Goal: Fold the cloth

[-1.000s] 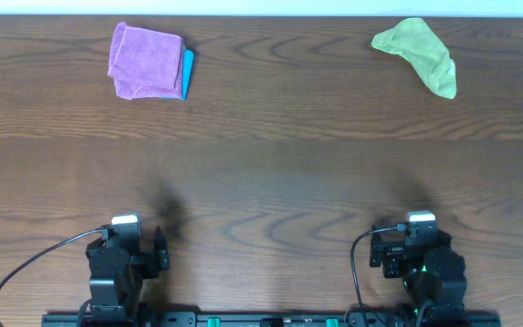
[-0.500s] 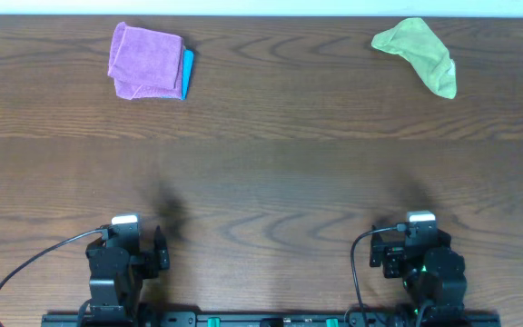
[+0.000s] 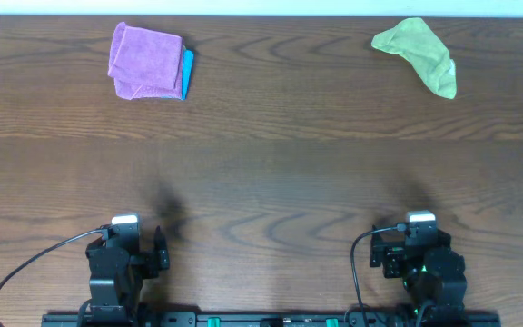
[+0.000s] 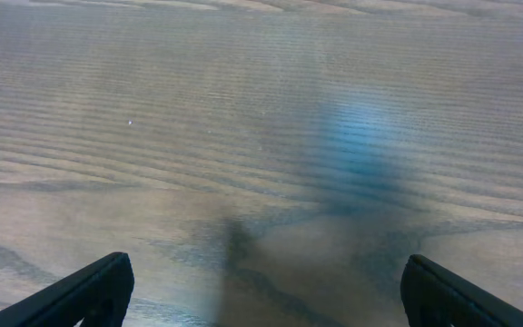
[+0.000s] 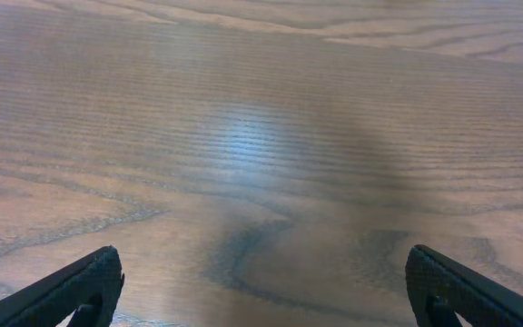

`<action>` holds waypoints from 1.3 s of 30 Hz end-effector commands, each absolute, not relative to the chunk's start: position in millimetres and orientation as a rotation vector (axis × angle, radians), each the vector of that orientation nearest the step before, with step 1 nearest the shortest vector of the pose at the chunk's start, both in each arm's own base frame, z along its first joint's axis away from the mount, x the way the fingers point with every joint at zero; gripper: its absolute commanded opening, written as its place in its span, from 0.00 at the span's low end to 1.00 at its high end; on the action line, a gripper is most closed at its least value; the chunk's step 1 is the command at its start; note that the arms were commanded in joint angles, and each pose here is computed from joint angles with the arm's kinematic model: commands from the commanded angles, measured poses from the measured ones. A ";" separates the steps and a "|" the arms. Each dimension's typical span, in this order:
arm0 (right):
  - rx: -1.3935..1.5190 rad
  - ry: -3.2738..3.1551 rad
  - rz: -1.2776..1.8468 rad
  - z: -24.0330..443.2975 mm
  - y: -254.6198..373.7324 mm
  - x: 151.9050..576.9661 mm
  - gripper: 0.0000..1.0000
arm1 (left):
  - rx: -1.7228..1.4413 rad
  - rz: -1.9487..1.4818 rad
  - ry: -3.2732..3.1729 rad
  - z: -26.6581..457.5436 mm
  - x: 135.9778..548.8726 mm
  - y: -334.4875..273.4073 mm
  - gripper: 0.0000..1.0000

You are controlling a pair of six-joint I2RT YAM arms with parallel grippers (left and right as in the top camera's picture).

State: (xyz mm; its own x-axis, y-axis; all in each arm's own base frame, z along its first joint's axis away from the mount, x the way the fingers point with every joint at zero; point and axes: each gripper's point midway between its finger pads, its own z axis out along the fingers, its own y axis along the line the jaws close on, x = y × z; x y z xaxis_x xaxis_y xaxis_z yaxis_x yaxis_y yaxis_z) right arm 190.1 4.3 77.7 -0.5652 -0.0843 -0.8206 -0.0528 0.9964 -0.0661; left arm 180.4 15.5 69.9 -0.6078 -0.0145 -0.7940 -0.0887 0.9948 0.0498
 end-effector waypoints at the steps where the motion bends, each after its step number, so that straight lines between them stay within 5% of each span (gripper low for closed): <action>1: -0.091 2.174 -0.066 74.2 0.6 190.2 0.99 | -0.054 0.107 2.246 60.7 178.4 14.8 0.95; 15: -0.012 2.169 0.002 78.9 3.9 191.2 0.99 | -0.054 0.107 2.246 60.7 178.4 14.8 0.95; 24: 0.124 2.202 0.012 131.6 -5.6 202.6 0.99 | -0.054 0.107 2.246 60.7 178.4 14.8 0.95; 39: 0.330 2.412 -0.010 239.4 -33.5 310.9 0.99 | -0.054 0.107 2.246 60.7 178.4 14.8 0.95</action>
State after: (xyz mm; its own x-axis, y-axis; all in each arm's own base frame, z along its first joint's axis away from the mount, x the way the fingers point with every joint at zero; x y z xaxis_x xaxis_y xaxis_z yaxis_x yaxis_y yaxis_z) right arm 291.8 -25.7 223.4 -0.7418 0.1973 -0.6410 0.2027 0.9770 0.0662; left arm 180.7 15.4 69.8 -0.6069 -0.0141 -0.7946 -0.0883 0.9949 0.0497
